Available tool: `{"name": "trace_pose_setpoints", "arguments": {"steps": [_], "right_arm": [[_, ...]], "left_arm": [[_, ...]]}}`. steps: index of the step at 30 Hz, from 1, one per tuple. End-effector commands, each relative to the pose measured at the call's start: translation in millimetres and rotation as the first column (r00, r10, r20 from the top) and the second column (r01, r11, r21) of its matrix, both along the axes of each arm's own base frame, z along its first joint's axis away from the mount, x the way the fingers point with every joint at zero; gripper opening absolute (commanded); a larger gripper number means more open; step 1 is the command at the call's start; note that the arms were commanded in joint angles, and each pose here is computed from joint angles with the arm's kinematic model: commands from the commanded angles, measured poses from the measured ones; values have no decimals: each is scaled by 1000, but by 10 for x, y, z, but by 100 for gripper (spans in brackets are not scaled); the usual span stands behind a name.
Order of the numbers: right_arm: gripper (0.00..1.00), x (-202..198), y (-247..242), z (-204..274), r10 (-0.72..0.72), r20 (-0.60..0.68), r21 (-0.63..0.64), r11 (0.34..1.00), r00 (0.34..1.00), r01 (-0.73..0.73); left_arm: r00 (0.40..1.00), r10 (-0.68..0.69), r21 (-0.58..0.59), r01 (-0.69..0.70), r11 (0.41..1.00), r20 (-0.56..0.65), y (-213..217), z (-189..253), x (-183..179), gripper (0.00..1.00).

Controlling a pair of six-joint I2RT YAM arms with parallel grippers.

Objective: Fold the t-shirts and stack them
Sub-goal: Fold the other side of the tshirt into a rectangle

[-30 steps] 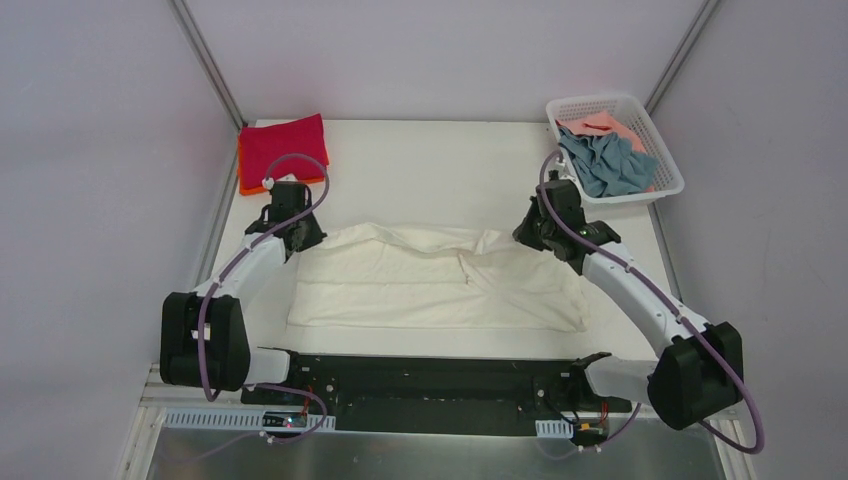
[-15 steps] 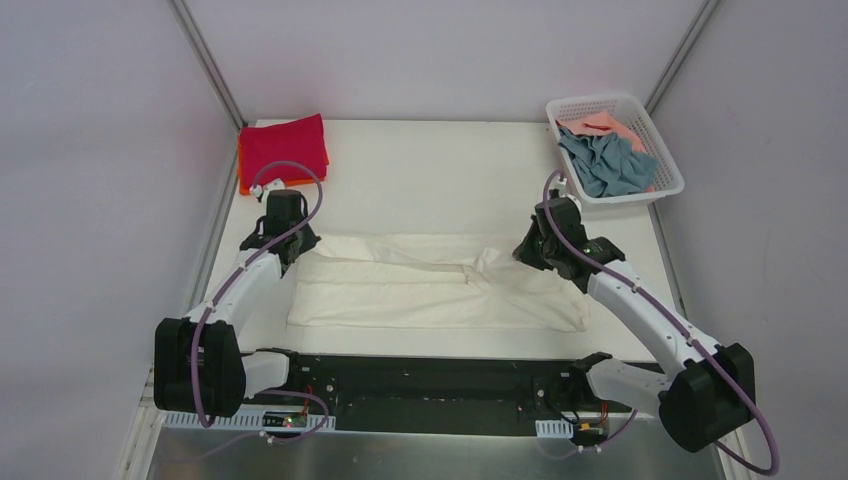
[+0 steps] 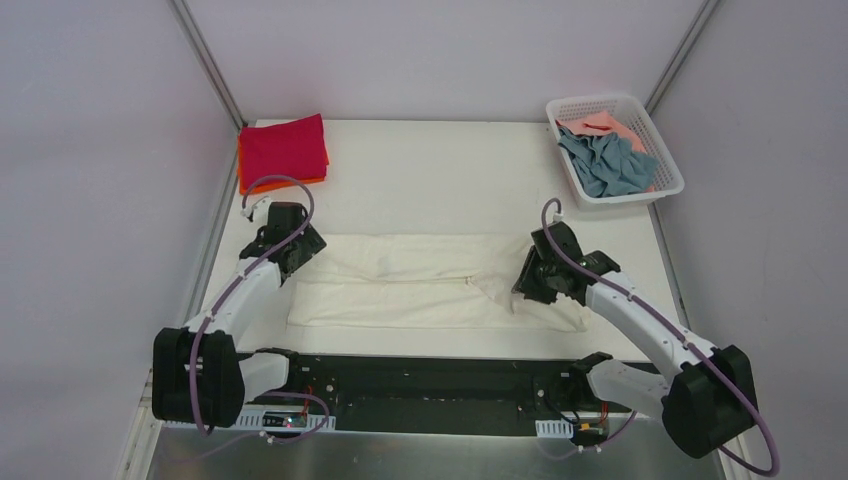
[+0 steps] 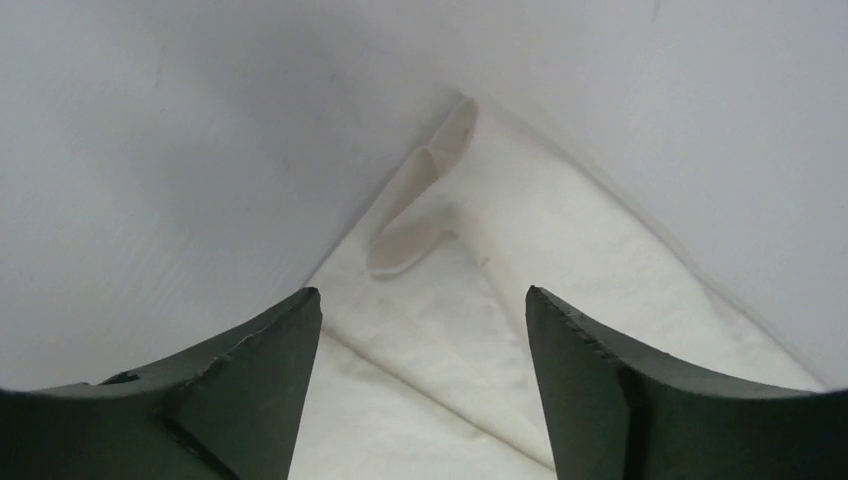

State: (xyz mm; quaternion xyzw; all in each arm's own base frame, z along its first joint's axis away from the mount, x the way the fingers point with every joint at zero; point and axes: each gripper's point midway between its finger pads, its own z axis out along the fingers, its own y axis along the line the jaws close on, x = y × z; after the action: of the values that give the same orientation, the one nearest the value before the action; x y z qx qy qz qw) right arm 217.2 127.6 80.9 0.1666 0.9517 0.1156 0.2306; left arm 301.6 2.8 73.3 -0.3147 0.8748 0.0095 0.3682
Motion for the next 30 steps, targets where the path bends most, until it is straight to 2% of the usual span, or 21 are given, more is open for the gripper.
{"name": "trace_pose_setpoints", "arguments": {"steps": [1,2,6,7,11,14,18,22,30], "right_arm": [[52,-724,-11,-48,43,-215,81,996,976,-26],[65,-810,-19,-4,67,-222,94,994,973,-47],[96,-747,-61,231,86,-108,98,992,990,-75],[99,-664,-56,282,80,-69,95,993,994,-73],[99,-270,78,474,66,51,113,991,997,-72],[99,-2,313,594,102,103,168,979,989,-118],[99,245,536,489,104,83,213,970,991,-120],[99,291,539,147,66,-28,179,982,997,-60],[99,171,102,-448,-120,-206,40,991,971,131]], "left_arm": [[971,232,37,-234,971,60,299,315,-287,91],[964,250,26,-253,967,86,316,430,-323,98],[964,183,-82,-170,982,193,125,822,-283,99],[968,151,-107,-131,986,202,49,881,-259,99],[985,-8,-188,42,981,175,-305,951,-108,99],[981,-165,-219,184,958,102,-650,822,82,99],[959,-280,-263,262,928,-32,-982,463,204,99],[950,-273,-272,226,935,-152,-987,80,180,99],[946,-141,-162,96,982,-291,-645,-328,-79,99]]}}
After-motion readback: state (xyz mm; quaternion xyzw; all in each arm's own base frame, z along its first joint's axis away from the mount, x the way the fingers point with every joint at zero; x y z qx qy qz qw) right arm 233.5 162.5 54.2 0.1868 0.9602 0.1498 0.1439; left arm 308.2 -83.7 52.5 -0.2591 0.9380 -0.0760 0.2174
